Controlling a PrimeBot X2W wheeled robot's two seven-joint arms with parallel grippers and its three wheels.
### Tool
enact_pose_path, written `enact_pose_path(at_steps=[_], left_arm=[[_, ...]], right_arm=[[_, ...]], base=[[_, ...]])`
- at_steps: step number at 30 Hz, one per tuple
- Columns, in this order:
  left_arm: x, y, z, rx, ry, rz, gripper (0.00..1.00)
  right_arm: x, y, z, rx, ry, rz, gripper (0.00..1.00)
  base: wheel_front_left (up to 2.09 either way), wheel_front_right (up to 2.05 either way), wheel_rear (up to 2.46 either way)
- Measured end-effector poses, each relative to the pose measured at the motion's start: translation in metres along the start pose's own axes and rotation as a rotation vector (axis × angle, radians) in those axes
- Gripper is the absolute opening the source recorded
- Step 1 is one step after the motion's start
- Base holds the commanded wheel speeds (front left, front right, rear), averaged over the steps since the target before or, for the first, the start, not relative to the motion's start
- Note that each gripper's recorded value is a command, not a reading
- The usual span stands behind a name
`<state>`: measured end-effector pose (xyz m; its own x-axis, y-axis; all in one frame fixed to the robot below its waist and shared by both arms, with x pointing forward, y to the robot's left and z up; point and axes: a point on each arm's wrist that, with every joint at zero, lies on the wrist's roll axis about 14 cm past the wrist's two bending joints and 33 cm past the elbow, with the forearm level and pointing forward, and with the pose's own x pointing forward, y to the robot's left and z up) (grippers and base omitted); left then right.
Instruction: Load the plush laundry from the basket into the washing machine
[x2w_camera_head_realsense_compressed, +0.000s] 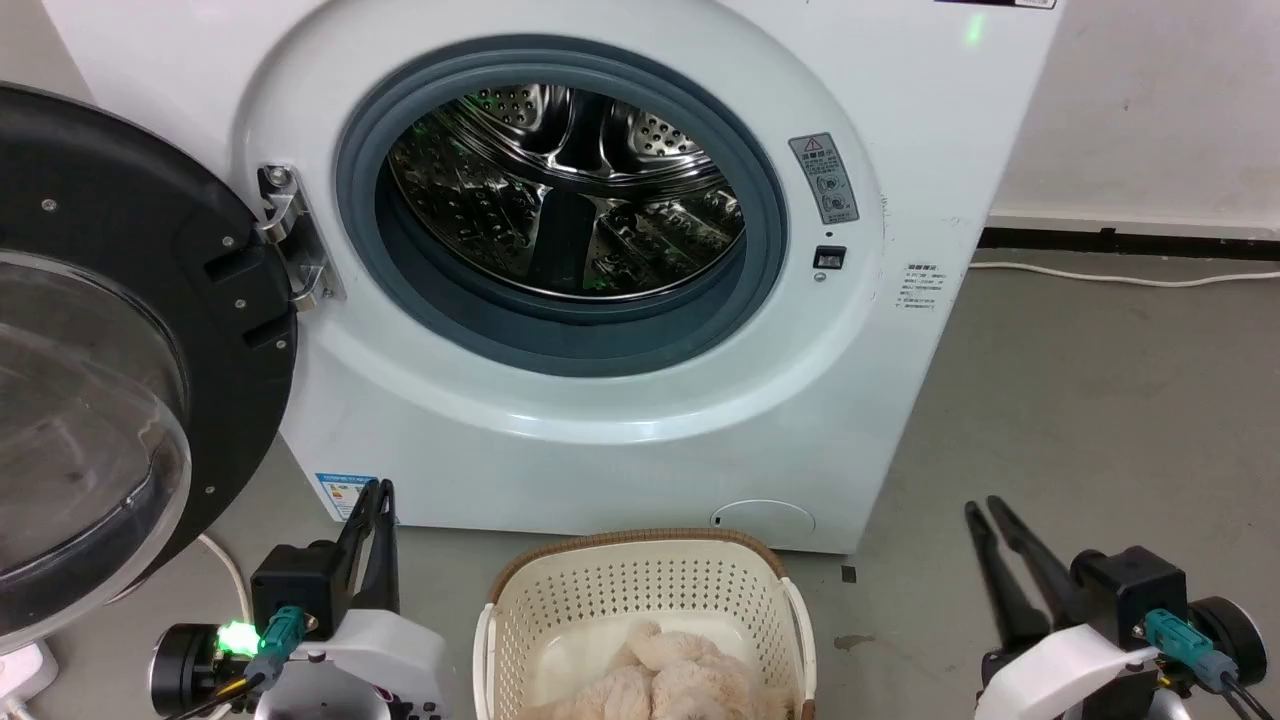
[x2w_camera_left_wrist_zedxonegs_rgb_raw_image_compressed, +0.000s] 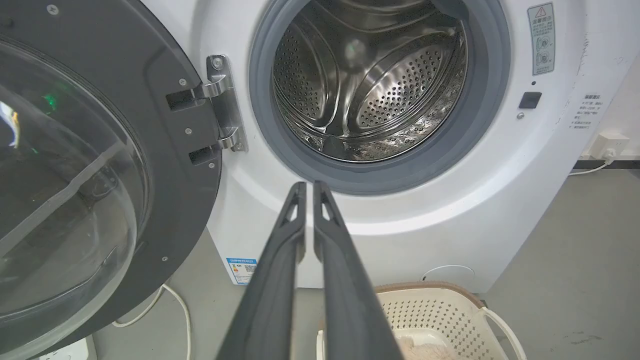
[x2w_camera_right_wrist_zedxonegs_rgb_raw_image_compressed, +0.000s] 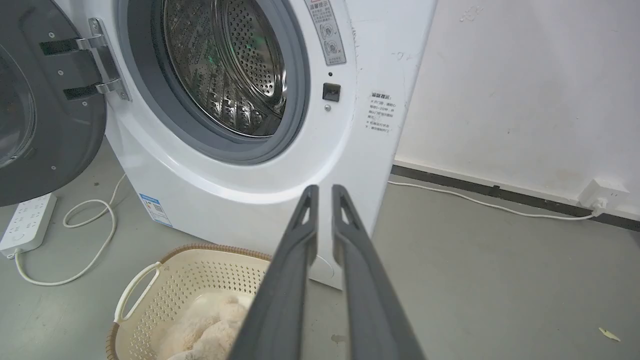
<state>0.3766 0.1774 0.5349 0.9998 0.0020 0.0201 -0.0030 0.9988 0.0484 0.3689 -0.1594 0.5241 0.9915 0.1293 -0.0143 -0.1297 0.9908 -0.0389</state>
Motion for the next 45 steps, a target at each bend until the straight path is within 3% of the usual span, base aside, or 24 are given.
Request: enact_pose_path(at_steps=[45], left_arm=[[0.001,-0.016,-0.008,-0.11,-0.013,-0.026,1.0]], right_arm=[[-0.006,-0.009,-0.009,0.121,-0.025,-0.032,1.0]], base=[[0.0,0.0,0.0]])
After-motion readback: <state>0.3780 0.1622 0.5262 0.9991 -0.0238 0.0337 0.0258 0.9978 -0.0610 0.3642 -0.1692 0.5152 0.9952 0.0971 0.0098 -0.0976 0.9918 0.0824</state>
